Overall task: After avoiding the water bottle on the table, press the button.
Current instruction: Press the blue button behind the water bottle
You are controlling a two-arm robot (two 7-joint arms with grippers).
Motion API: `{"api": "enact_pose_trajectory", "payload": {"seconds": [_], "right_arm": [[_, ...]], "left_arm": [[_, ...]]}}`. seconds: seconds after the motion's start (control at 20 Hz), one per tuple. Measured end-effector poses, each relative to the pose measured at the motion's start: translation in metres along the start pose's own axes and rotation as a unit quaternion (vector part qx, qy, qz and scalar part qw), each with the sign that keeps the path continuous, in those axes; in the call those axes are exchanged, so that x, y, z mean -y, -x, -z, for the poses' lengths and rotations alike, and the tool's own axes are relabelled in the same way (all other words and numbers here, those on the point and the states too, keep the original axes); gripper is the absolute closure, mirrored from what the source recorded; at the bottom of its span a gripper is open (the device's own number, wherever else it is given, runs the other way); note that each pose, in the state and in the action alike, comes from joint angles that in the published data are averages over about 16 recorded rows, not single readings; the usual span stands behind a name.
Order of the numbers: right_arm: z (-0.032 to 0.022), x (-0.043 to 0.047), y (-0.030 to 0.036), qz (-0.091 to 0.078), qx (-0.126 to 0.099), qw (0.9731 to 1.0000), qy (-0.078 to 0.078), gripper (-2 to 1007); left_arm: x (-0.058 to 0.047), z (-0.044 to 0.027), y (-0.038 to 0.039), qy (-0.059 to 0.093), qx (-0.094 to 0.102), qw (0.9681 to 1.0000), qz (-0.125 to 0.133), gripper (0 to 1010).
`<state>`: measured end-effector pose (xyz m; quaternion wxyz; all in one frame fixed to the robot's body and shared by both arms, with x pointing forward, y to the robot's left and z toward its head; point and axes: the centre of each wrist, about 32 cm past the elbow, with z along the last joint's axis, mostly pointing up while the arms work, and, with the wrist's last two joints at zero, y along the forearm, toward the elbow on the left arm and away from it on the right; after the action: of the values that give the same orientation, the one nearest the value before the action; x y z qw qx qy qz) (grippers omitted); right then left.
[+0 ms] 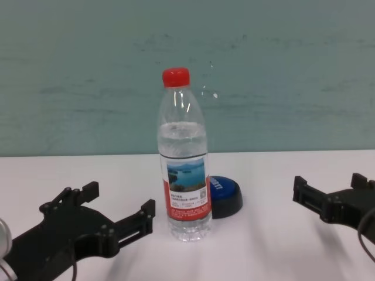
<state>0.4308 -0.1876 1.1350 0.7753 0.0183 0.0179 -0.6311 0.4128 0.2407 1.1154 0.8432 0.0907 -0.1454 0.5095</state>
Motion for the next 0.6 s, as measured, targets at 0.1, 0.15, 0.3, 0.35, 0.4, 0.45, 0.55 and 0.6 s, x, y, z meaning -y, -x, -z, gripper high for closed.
{"api": "enact_pose_trajectory", "payload": {"seconds": [0.1,0.15,0.3,0.35,0.4,0.45,0.55,0.6], "right_arm": [[0.0,0.0,0.0,0.0,0.0,1.0,0.0,1],[0.0,0.0,0.0,0.0,0.0,1.0,0.0,1],[0.0,0.0,0.0,0.0,0.0,1.0,0.0,1],[0.0,0.0,0.0,0.0,0.0,1.0,0.0,1],[0.0,0.0,0.0,0.0,0.0,1.0,0.0,1],[0.0,0.0,0.0,0.0,0.0,1.0,0.0,1],[0.0,0.0,0.0,0.0,0.0,1.0,0.0,1],[0.0,0.0,0.0,0.0,0.0,1.0,0.0,1]], "left_arm": [[-0.0003,-0.0006,-0.0012,0.001,-0.001,1.0,-0.001,10],[-0.0004,-0.0008,-0.0017,0.002,-0.001,1.0,-0.002,10],[-0.0006,-0.0012,-0.0025,0.002,-0.003,1.0,-0.004,10],[-0.0005,-0.0013,-0.0026,0.002,-0.004,1.0,-0.004,10],[-0.0005,-0.0012,-0.0026,0.002,-0.004,1.0,-0.004,10],[-0.0005,-0.0012,-0.0026,0.002,-0.005,1.0,-0.004,10],[-0.0004,-0.0012,-0.0025,0.002,-0.005,1.0,-0.004,10],[-0.0004,-0.0011,-0.0025,0.002,-0.005,1.0,-0.004,10]]}}
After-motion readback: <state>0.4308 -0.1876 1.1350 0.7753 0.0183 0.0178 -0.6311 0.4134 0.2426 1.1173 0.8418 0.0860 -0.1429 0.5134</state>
